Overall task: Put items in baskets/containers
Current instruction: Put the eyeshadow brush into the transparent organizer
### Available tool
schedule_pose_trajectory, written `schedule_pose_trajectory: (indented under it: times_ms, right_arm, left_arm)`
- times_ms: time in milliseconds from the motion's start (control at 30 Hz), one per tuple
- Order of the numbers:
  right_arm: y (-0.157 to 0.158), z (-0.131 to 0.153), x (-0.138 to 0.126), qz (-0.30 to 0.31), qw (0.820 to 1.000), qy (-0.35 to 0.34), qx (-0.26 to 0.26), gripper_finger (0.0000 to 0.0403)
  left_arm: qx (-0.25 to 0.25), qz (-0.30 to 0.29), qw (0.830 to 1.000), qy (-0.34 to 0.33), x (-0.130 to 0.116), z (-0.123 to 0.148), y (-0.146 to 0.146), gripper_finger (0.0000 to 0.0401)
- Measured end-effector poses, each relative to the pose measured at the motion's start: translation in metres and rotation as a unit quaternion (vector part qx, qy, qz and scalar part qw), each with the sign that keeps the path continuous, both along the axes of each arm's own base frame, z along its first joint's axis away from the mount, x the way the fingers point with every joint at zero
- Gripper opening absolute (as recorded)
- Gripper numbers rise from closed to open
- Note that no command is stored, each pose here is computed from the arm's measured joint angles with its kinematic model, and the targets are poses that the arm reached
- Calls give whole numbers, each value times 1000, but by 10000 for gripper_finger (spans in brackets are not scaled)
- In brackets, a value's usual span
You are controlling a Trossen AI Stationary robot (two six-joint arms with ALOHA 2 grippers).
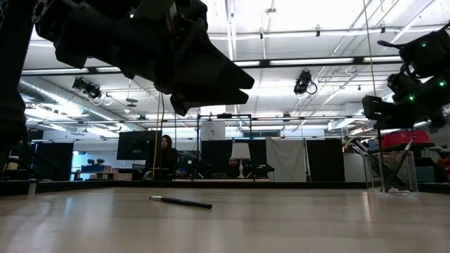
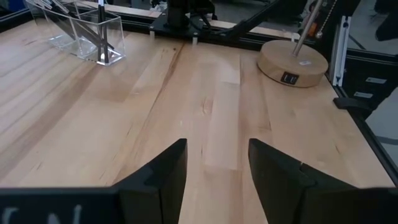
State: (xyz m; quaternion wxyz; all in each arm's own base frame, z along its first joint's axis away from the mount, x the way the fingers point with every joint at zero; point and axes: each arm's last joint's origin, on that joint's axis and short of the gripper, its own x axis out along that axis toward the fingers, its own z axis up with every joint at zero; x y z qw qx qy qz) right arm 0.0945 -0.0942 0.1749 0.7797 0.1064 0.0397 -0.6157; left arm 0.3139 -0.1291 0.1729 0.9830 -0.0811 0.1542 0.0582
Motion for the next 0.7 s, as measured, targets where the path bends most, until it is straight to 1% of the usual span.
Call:
schedule_pose_trajectory:
  times_ms: [167, 300, 467, 567, 700]
  right_arm:
    - [-1, -7, -1, 18, 1000, 9, 17, 8]
    - [-2, -13, 0, 17, 999, 25, 34, 8]
    - [-3, -19, 3, 25, 998, 27, 57, 10]
    - [-4, -22, 4, 25, 997, 37, 67, 19]
    - [-5, -24, 5, 26, 996, 38, 75, 44]
  left_arm:
    - [1, 3, 1000, -1, 0, 0, 0, 174]
    - [4, 12, 1000, -2, 0, 0, 1, 174]
    - [4, 14, 1000, -2, 0, 0, 1, 174]
    - [2, 14, 1000, -2, 0, 0, 1, 174]
    - [-1, 15, 1000, -3, 0, 0, 1, 174]
